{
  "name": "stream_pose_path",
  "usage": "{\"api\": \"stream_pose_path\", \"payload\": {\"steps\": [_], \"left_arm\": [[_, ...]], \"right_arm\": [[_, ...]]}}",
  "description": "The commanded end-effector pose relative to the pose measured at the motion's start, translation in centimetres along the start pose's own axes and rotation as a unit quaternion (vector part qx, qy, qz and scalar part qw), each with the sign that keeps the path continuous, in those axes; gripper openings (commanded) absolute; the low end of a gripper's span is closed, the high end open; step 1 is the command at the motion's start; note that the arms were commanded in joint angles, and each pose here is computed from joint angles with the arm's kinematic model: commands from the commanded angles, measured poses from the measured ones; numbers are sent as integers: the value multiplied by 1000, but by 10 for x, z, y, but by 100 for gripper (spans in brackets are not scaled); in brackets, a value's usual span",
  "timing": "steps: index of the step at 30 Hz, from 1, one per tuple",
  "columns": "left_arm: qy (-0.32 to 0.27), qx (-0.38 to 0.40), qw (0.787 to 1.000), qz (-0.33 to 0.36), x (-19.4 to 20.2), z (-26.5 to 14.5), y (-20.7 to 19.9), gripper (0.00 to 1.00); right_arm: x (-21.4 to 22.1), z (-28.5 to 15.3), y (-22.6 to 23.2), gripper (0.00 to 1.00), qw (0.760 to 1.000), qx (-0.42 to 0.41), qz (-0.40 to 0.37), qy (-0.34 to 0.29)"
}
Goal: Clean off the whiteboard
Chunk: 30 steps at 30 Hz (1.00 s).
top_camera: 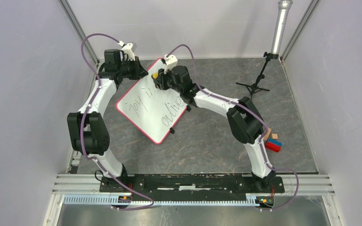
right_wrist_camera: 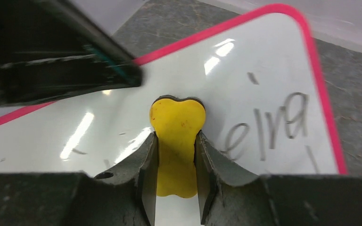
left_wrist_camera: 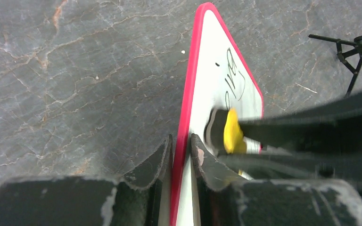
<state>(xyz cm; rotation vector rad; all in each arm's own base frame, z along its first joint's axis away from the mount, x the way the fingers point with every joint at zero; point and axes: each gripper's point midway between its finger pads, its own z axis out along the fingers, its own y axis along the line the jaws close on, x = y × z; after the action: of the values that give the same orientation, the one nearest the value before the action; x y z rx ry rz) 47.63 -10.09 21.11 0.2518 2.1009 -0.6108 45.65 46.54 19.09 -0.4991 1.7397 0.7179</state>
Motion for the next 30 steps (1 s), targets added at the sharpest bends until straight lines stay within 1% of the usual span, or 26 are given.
{"api": "stream_pose_path", "payload": {"steps": [1, 3, 4, 6, 8, 11, 15, 19, 22, 25, 28, 30], "left_arm": [[6, 7, 999, 43, 10, -3, -14, 2], [8, 6, 999, 43, 12, -3, -14, 2], [7, 2, 998, 60, 11, -3, -13, 2], [7, 2, 998, 69, 13, -2, -14, 2], [5, 4, 997, 80, 14, -1, -18, 2], [-9, 7, 995, 99, 13, -3, -24, 2], [-25, 10, 993, 113, 9, -6, -29, 2], [-33, 6, 992, 118, 5, -9, -29, 2], [-33, 4, 992, 118, 4, -9, -29, 2], [-34, 6, 993, 115, 4, -8, -29, 2], [-34, 6, 993, 115, 3, -9, -30, 2], [-35, 6, 993, 115, 2, -9, -30, 2]], "right_arm": [[26, -3, -64, 30, 996, 63, 42, 42], [33, -6, -80, 30, 994, 72, 52, 60], [36, -7, -84, 29, 994, 76, 53, 66], [33, -7, -83, 29, 994, 74, 40, 66], [28, -4, -71, 29, 996, 63, 28, 61], [20, 7, -40, 29, 998, 36, 6, 50], [15, 21, 16, 29, 998, -17, -27, 50], [5, 19, 44, 29, 998, -38, -41, 41], [3, 14, 39, 29, 998, -29, -40, 39], [10, 12, 11, 30, 998, 12, -34, 45], [25, 10, -26, 30, 997, 44, 0, 67], [35, 6, -49, 30, 995, 64, 10, 81]]}}
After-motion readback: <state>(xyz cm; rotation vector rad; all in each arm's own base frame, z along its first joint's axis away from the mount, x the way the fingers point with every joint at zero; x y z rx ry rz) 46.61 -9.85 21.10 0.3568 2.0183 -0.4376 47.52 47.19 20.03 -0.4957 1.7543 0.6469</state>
